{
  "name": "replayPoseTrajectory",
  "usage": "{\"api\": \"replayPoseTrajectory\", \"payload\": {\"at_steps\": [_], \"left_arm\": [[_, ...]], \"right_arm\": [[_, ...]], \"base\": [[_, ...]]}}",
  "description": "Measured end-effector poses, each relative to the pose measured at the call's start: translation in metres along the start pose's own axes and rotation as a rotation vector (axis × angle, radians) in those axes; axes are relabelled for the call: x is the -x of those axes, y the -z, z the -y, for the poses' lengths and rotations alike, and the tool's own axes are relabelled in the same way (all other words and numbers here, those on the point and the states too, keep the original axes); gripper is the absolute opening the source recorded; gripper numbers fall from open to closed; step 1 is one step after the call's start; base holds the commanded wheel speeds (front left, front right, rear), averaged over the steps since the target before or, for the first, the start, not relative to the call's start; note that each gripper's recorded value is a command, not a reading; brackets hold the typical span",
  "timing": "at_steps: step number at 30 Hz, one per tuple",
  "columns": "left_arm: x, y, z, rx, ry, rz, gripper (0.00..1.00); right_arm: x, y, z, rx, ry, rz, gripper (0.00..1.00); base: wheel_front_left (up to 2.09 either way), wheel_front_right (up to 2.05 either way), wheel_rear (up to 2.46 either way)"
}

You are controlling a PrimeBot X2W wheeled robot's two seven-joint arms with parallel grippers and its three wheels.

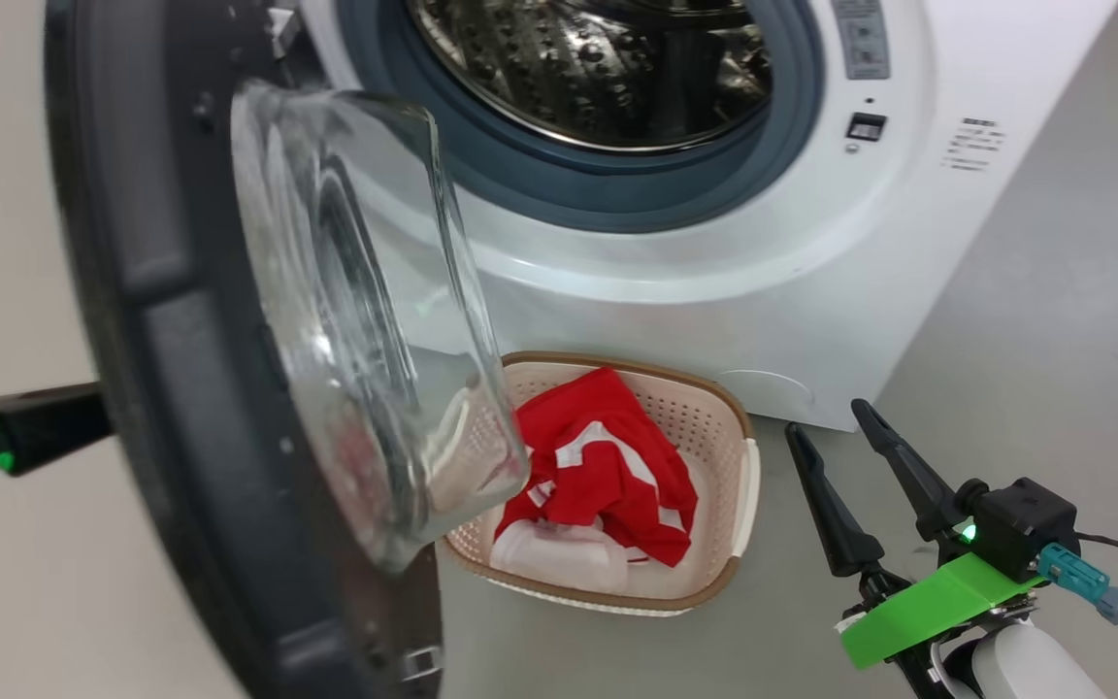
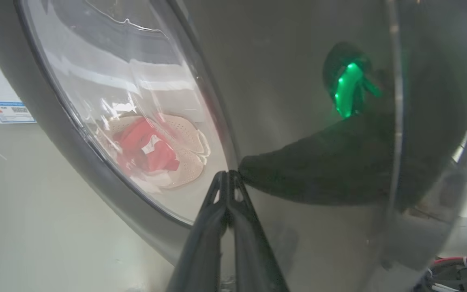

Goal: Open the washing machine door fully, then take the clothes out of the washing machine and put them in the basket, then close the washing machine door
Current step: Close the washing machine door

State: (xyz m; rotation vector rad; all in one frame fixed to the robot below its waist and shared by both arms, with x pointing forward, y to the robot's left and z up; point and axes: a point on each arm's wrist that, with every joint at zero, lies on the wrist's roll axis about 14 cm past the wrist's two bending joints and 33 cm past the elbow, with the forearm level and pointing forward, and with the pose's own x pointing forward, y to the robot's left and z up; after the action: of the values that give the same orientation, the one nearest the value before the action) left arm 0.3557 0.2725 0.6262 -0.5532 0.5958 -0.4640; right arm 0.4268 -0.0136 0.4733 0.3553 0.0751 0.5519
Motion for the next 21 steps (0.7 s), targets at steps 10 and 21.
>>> {"api": "replayPoseTrajectory", "payload": {"at_steps": [10, 21], "left_arm": [[-0.062, -0.017, 0.050, -0.110, 0.151, 0.069, 0.00], [-0.132, -0.026, 0.090, -0.189, 0.265, 0.131, 0.00]], "right_arm": [[0.020, -0.015, 0.026, 0.006, 0.099, 0.043, 1.00], [0.048, -0.028, 0.057, 0.003, 0.225, 0.086, 1.00]], "base": [[0.00, 0.00, 0.00], [0.00, 0.00, 0.00]]}}
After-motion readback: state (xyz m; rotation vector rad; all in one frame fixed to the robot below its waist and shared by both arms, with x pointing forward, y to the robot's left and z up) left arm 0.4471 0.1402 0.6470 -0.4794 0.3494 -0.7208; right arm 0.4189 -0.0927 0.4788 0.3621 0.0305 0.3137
